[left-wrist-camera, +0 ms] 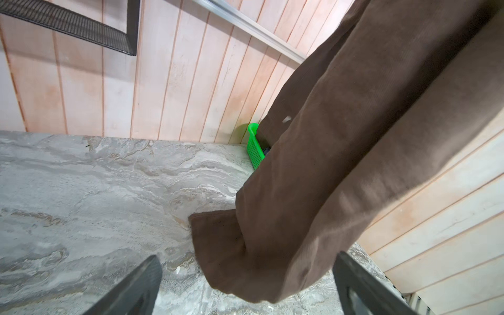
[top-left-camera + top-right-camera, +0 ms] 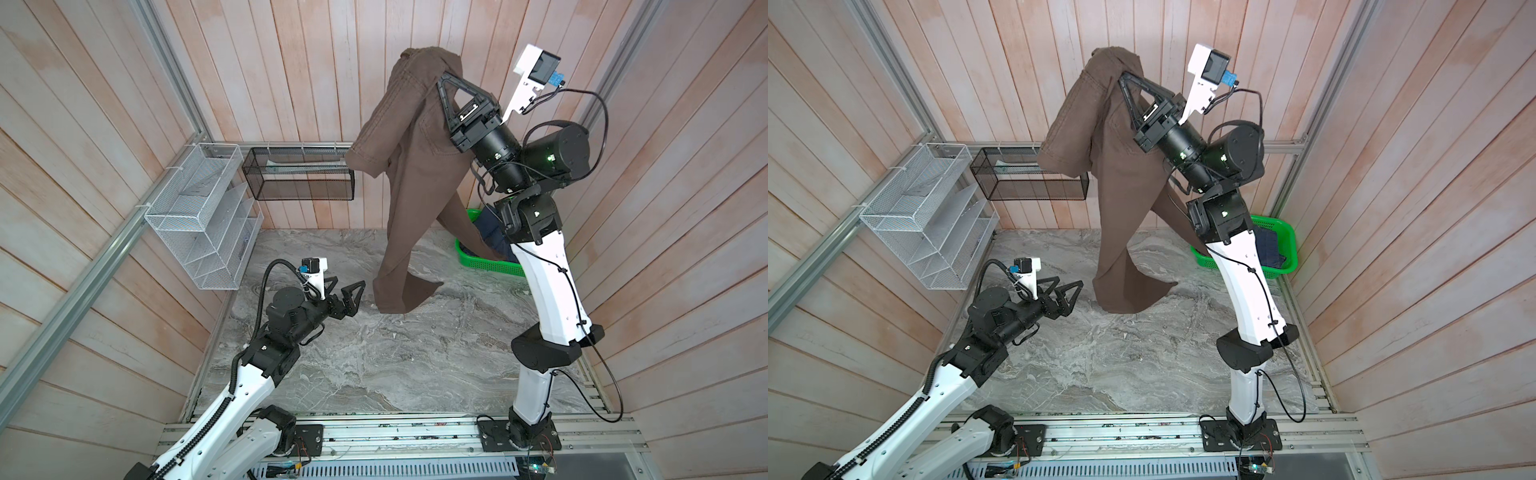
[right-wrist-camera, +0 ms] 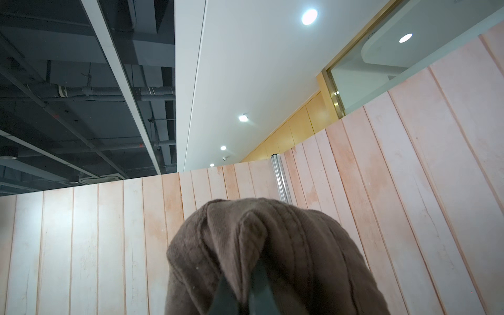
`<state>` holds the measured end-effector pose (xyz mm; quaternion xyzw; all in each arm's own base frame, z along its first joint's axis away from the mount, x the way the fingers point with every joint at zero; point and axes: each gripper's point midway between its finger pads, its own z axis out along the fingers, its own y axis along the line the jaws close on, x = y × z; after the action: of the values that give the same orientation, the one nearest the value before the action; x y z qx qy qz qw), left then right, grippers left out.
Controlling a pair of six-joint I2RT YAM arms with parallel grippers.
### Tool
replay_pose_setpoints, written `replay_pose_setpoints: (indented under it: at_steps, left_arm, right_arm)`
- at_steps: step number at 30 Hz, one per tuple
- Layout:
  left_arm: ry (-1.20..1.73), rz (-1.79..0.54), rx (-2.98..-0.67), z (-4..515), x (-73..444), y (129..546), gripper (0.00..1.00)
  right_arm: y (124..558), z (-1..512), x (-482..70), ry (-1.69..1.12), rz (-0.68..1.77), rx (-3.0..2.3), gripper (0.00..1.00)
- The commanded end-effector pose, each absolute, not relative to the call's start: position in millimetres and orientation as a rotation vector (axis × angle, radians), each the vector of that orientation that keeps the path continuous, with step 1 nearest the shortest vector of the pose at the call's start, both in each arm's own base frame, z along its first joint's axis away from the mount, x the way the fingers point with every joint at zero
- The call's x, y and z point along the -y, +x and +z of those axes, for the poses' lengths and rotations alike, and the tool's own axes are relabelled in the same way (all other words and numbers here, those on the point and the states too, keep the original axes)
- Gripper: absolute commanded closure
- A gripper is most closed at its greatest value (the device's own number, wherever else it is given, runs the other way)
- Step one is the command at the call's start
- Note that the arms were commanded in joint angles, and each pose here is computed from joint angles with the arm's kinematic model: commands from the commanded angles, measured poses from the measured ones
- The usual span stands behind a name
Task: Fold and stack the trousers
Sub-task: 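Lift the brown trousers high out of the basket with the right gripper, then lower trousers onto table with right gripper while left gripper grasps the leg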
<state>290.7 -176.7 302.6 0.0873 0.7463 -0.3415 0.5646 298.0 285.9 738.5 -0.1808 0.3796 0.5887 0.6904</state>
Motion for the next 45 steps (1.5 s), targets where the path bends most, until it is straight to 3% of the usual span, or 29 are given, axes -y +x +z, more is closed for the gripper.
replay_pose_setpoints:
  at_steps: [1, 6, 10, 18, 22, 25, 28, 37, 41, 45]
  left_arm:
    - [0.24, -0.844, -1.716, 309.5, 181.2, 282.2, 0.0]
    - [0.224, -0.82, -1.801, 292.3, 179.1, 283.3, 0.0]
    - [0.205, -0.776, -1.932, 269.9, 177.6, 288.5, 0.0]
    - [0.164, -0.697, -2.106, 232.2, 171.5, 292.8, 0.0]
    - [0.162, -0.692, -2.206, 210.8, 176.4, 297.0, 0.02]
    - [0.141, -0.687, -2.213, 207.2, 176.4, 301.0, 0.03]
    - [0.089, -0.678, -2.153, 225.4, 169.6, 302.9, 0.04]
    - [-0.13, -0.628, -1.737, 336.1, 101.2, 252.2, 0.06]
    - [-0.217, -0.607, -1.481, 383.7, 56.0, 203.2, 0.07]
    - [-0.255, -0.572, -1.407, 400.1, 31.7, 175.1, 0.06]
  right_arm:
    - [281.9, 755.7, -256.3, -0.302, 1.231, -0.849, 1.0]
    - [345.1, 673.4, -243.7, -0.103, 0.945, -1.226, 1.0]
    - [370.8, 588.8, -227.6, -0.016, 0.738, -1.451, 1.0]
    - [348.8, 411.3, -141.4, 0.191, 0.458, -1.754, 1.0]
    - [325.8, 373.9, -108.4, 0.271, 0.446, -1.819, 1.0]
    - [317.3, 397.2, -127.5, 0.193, 0.584, -1.798, 1.0]
    - [307.6, 448.2, -180.8, 0.006, 0.805, -1.723, 1.0]
    - [222.9, 634.2, -400.8, -0.674, 1.25, -1.236, 1.0]
    - [169.3, 702.4, -429.0, -0.729, 1.514, -0.837, 1.0]
    - [165.7, 696.9, -439.9, -0.702, 1.59, -0.741, 1.0]
